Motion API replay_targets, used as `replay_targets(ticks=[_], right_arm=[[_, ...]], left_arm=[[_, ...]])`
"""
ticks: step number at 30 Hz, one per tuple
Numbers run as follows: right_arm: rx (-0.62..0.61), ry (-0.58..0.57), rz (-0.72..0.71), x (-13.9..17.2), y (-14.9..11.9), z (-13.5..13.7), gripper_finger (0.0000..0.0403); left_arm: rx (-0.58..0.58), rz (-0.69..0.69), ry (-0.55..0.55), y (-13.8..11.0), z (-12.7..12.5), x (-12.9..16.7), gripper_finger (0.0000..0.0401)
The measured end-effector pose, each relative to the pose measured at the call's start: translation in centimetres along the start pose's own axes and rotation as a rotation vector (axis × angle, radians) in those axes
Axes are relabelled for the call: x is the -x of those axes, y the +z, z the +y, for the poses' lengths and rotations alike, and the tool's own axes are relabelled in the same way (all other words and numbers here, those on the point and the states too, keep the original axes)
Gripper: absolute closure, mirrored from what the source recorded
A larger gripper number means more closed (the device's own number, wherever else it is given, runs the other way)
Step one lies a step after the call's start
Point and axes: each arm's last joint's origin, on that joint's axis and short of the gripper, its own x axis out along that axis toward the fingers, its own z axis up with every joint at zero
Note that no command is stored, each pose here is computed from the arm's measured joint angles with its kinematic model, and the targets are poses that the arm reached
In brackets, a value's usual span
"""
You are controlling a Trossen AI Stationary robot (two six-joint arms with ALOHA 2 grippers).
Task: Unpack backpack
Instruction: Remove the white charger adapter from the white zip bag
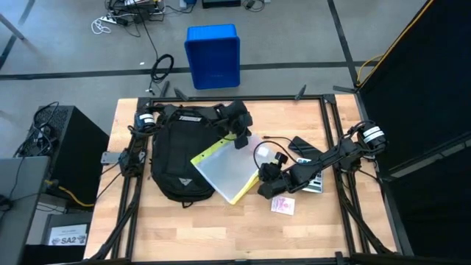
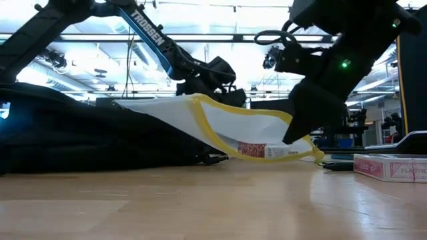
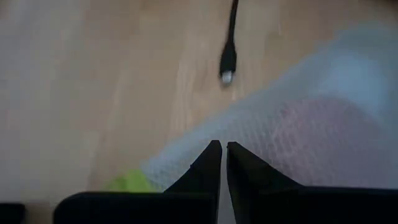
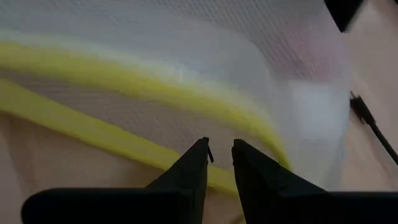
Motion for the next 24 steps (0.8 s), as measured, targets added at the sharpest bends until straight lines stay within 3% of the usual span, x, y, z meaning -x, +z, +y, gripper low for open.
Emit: replay_targets(ticks=[6, 14, 20, 24], right_arm=[[-0.013, -0.086, 0.056, -0.2, -0.6, -1.0, 0.035], [-0.012, -0.087, 0.061, -0.2, -0.7, -1.0, 0.035], [0.029, -0.016, 0.054, 0.8, -1.2, 0.2, 0.035], [0.06, 0.085, 0.004, 2.0, -1.7, 2.0, 0.035]], left_arm=[[-0.004, 0.066, -0.105, -0.2, -2.3, -0.1, 0.0401], [-0.023, 0.19, -0.18, -1.0, -6.2, -0.7, 0.0401], [-0.06, 0.213, -0.198, -1.0, -10.1, -1.1, 0.0401], [-0.13, 0.216, -0.104, -0.8, -12.9, -1.1, 0.0401]])
